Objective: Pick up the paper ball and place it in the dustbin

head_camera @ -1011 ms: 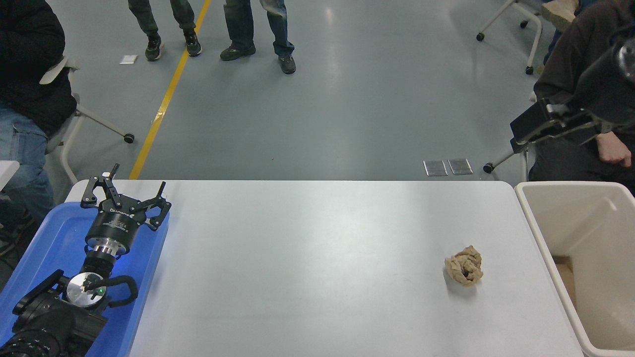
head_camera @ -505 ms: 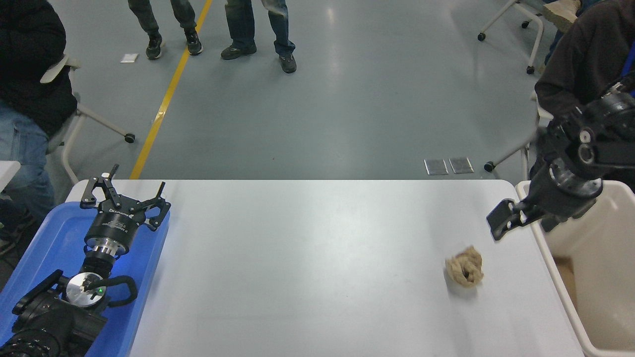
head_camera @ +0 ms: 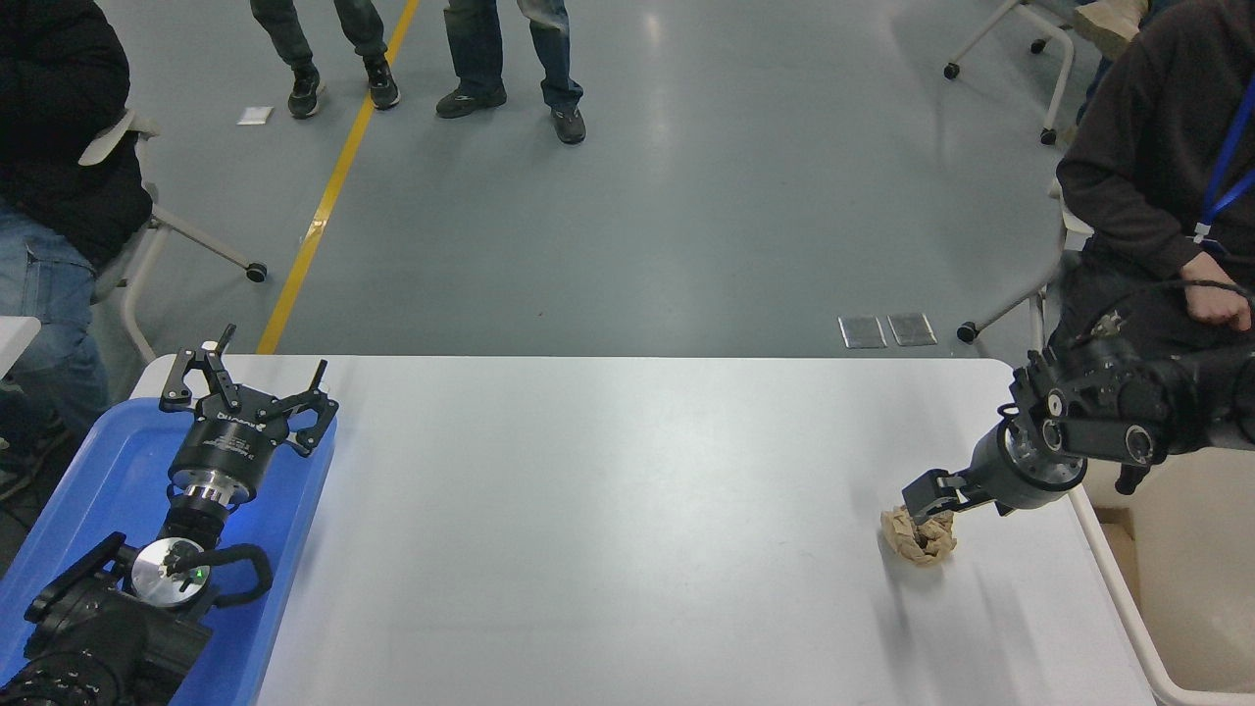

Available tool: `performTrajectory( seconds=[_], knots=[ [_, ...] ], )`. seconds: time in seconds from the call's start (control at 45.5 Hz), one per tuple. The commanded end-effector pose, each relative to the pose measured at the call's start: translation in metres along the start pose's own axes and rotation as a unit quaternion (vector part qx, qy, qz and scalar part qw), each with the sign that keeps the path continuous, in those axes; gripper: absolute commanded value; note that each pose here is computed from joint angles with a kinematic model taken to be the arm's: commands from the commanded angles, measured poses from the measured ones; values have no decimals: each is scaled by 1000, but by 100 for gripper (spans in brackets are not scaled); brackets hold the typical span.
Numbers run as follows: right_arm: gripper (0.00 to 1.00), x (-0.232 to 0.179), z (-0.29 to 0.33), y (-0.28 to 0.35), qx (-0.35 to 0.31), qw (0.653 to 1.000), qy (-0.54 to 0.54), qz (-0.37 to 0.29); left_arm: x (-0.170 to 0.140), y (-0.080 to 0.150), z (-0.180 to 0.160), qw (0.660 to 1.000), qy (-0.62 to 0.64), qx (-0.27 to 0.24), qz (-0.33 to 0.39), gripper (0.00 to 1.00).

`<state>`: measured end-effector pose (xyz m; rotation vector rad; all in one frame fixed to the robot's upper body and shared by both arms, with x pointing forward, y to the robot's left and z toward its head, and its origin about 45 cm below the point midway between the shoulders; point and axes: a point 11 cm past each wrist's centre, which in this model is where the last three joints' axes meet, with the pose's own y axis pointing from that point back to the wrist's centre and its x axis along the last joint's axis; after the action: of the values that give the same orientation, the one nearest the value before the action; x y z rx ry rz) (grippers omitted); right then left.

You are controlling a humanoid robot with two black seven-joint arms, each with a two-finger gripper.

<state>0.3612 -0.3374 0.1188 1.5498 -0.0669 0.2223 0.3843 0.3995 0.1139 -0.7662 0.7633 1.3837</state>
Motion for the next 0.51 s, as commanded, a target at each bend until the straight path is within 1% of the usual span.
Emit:
performTrajectory(
  seconds=[0.0, 0.286, 0.484],
  knots=[
    [100, 0, -10, -12, 12, 1000, -10, 16, 0, 0, 0, 1000, 0, 1, -1, 99],
    [100, -11, -19, -30, 22, 1000, -18, 11, 0, 0, 0, 1000, -1, 1, 0, 99],
    [100, -16, -19, -42, 20, 999, -23, 21, 0, 0, 0, 1000, -1, 1, 0, 99]
  ],
)
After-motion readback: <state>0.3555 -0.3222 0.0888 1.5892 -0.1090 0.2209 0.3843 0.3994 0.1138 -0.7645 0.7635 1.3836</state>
